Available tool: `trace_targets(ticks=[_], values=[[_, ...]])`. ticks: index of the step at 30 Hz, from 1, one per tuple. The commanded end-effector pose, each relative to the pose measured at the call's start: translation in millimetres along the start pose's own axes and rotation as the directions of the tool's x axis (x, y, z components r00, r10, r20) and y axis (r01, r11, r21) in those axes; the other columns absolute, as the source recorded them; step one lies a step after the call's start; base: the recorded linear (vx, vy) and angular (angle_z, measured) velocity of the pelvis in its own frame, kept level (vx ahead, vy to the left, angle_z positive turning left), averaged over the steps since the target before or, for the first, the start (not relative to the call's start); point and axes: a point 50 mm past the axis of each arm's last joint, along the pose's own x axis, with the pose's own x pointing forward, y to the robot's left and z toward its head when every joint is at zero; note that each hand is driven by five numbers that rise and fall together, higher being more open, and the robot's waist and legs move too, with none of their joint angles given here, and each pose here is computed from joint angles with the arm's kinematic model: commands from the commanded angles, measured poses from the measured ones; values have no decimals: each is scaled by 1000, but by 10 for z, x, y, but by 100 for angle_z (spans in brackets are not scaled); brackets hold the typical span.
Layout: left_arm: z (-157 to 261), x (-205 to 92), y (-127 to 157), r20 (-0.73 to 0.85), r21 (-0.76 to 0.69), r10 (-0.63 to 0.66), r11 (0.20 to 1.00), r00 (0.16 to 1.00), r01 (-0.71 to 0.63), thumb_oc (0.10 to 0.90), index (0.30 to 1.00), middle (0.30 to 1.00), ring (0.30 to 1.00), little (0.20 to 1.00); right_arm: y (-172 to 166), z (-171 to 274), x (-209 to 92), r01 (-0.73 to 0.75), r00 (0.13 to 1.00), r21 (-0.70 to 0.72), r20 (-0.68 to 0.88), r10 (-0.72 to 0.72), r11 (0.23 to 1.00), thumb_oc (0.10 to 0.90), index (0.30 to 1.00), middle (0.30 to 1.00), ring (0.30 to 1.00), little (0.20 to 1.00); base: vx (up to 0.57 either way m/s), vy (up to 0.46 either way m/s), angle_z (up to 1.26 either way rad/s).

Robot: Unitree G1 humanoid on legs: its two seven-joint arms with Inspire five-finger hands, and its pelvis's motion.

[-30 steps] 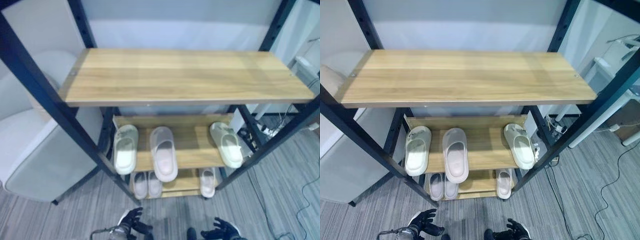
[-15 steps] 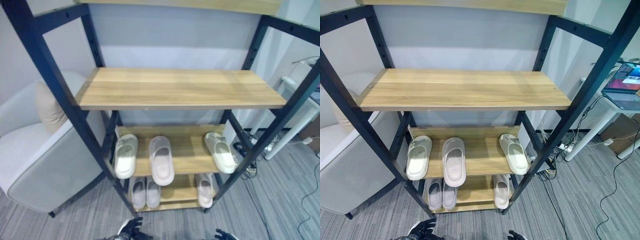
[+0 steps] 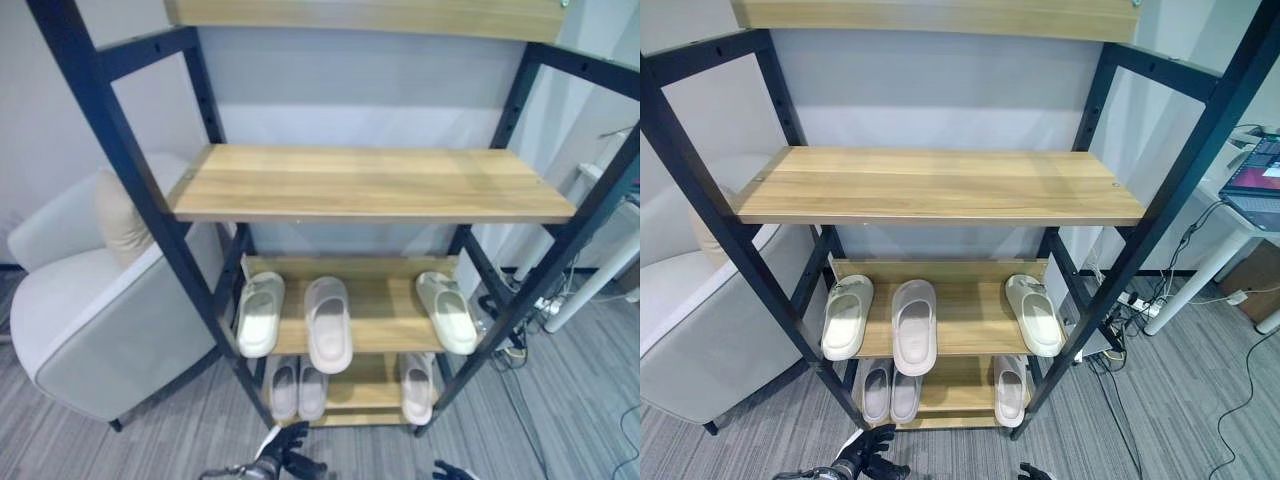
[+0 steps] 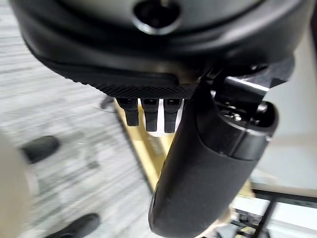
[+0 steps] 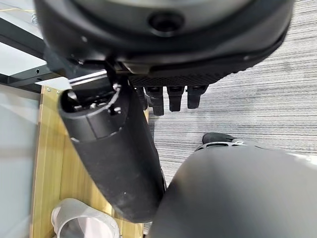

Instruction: Arrange the slippers neatly on the shoe rack.

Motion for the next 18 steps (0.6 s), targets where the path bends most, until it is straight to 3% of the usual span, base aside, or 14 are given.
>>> trace_targets(ticks=[1,9,18], values=[[813,61,54,339,12,-54,999,939,53,800,900,900,900,900,-246,332,37,59,992,-68,118,-51,996,800,900,900,900,900,-48,-11,3],[1079,-468,381,563,55,-102,995,820,85,800,900,900,900,900,-417,430,28,92,987,-86,142,-79,992,800,900,900,900,900,-42,-10,11],[1277,-648,441,656,78,-116,993,745,85,800,900,900,900,900,-444,438,25,98,986,-99,145,-83,990,800,900,900,900,900,-6,-9,6]])
